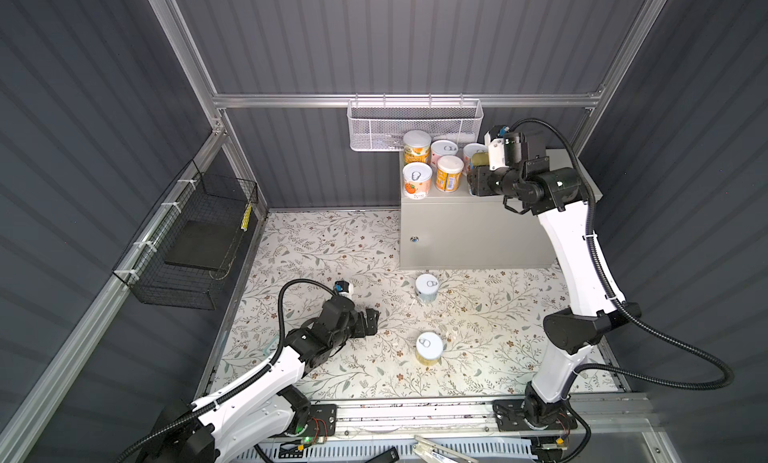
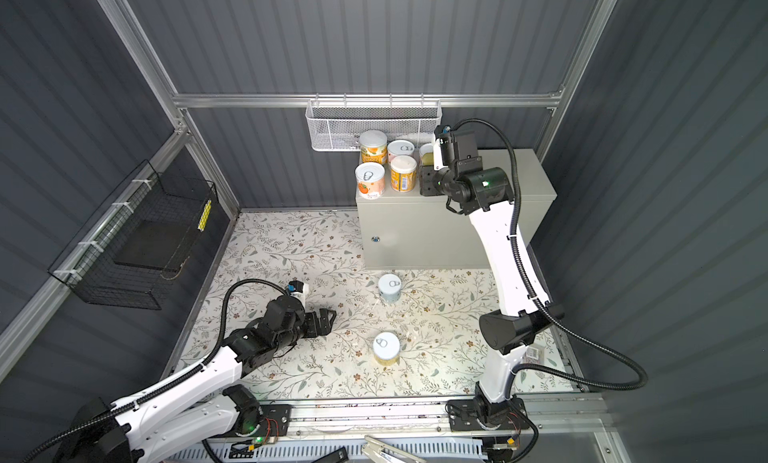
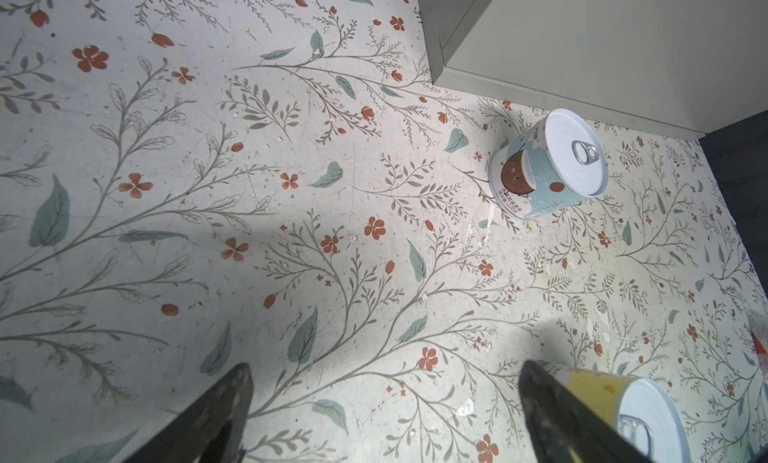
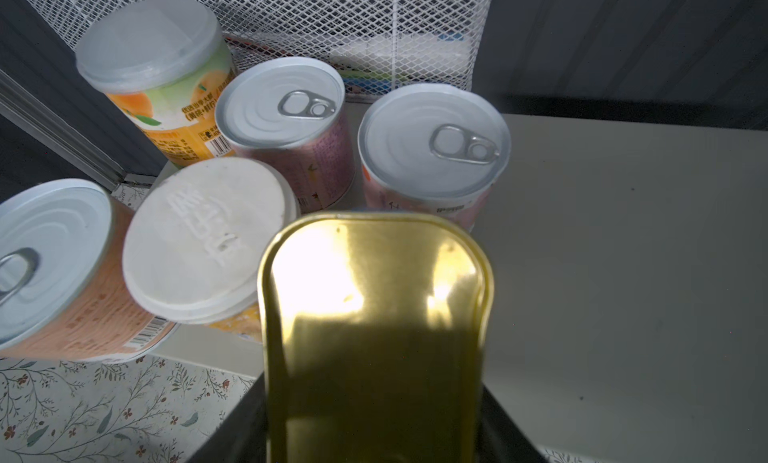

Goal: Place and organize the canned foods onto the counter
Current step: 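Carry the gold tin up onto the cabinet top beside the cans, then lower the gold tin upright in front of the pink can and open the right gripper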

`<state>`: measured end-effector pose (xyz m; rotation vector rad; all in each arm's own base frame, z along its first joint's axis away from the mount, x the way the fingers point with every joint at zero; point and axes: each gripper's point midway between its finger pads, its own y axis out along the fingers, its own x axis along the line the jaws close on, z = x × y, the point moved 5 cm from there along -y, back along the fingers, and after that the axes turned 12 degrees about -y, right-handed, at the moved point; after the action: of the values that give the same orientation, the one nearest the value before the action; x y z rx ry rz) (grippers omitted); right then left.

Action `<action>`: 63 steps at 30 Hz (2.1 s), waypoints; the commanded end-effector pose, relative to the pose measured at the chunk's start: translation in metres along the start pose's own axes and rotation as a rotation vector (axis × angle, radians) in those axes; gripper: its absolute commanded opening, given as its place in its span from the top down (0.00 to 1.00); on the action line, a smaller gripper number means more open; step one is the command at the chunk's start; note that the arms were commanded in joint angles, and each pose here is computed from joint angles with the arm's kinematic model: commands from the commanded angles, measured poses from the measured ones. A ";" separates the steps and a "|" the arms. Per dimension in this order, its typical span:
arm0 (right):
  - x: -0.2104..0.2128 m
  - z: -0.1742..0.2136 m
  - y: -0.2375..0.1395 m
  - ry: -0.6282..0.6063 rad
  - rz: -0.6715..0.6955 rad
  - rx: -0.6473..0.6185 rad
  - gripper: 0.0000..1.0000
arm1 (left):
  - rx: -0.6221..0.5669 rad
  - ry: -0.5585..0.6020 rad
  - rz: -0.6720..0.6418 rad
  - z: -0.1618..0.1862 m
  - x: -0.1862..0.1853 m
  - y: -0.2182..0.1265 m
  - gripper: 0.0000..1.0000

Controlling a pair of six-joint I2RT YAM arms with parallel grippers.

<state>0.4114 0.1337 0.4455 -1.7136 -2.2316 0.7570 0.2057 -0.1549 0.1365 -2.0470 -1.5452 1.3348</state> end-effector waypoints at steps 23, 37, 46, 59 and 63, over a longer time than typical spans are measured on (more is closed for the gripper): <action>-0.007 -0.003 0.012 -0.115 0.007 -0.008 0.43 | 0.016 -0.040 0.004 -0.002 -0.002 -0.003 0.00; -0.010 0.006 -0.005 -0.110 -0.040 0.024 0.47 | 0.037 -0.058 0.023 0.002 -0.004 0.001 0.00; -0.009 0.006 -0.018 -0.094 -0.072 0.016 0.47 | 0.044 -0.065 0.033 0.003 -0.005 0.002 0.00; -0.005 0.005 -0.001 -0.086 -0.101 0.035 0.43 | 0.049 -0.071 0.032 0.005 -0.003 0.004 0.00; -0.005 0.006 0.010 -0.086 -0.101 0.049 0.43 | 0.049 -0.072 0.034 0.006 -0.003 0.004 0.00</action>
<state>0.4112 0.1277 0.4335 -1.5521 -2.3039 0.9016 0.2037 -0.1616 0.1333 -2.0308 -1.4979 1.4312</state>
